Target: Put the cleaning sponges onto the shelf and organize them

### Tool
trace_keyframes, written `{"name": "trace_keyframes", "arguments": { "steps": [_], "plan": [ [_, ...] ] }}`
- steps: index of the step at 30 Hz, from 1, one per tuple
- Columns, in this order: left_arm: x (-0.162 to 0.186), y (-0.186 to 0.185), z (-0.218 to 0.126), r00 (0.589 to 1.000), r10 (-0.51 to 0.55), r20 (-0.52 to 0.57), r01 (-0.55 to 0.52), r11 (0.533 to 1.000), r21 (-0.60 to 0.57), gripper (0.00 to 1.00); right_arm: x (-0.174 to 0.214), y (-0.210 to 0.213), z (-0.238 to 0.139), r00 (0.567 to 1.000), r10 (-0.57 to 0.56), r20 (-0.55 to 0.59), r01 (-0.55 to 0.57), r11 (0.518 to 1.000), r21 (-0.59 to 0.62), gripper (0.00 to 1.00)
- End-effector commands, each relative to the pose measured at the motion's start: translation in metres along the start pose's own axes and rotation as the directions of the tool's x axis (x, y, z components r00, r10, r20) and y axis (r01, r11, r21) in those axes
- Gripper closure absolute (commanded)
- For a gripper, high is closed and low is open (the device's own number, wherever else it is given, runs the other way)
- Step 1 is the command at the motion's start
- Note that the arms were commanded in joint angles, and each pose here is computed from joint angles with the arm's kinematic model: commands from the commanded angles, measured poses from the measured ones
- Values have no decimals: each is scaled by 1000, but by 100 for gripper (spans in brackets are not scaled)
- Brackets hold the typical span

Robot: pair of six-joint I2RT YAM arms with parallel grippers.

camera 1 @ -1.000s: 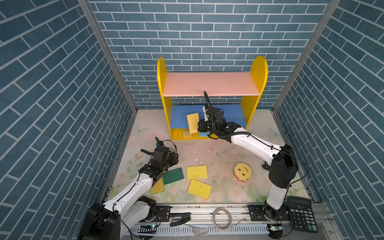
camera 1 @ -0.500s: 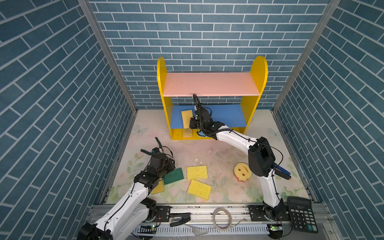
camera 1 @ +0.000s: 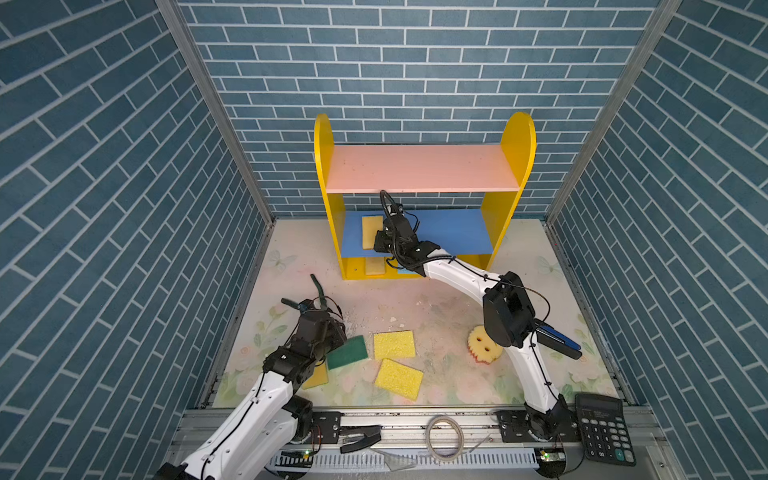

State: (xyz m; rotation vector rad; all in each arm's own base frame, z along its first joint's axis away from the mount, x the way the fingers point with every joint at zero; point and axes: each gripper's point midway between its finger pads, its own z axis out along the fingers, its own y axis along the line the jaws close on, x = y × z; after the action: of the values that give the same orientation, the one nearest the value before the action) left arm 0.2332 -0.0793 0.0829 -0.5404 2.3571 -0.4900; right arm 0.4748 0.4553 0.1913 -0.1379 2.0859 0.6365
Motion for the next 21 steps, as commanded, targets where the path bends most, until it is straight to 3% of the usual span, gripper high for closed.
{"name": "trace_keyframes", "arguments": {
  "steps": [1,16,19,21],
  "plan": [
    [4,10,1,1000,3,-6,-3,999,-35,51,5,-9,2,1000,7,-27,-6,999,35,100],
    [-3,7,-10,999,4,39,-4,1000,-10,50,4,-6,-17,1000,-6,-25,7,999,31,99],
    [-2,8,-11,999,6,32,-5,1000,-14,50,5,-5,-18,1000,-3,-25,4,1000,29,83],
    [-2,8,-12,1000,9,28,-8,1000,-17,50,5,-7,-17,1000,-5,-22,6,999,37,83]
  ]
}}
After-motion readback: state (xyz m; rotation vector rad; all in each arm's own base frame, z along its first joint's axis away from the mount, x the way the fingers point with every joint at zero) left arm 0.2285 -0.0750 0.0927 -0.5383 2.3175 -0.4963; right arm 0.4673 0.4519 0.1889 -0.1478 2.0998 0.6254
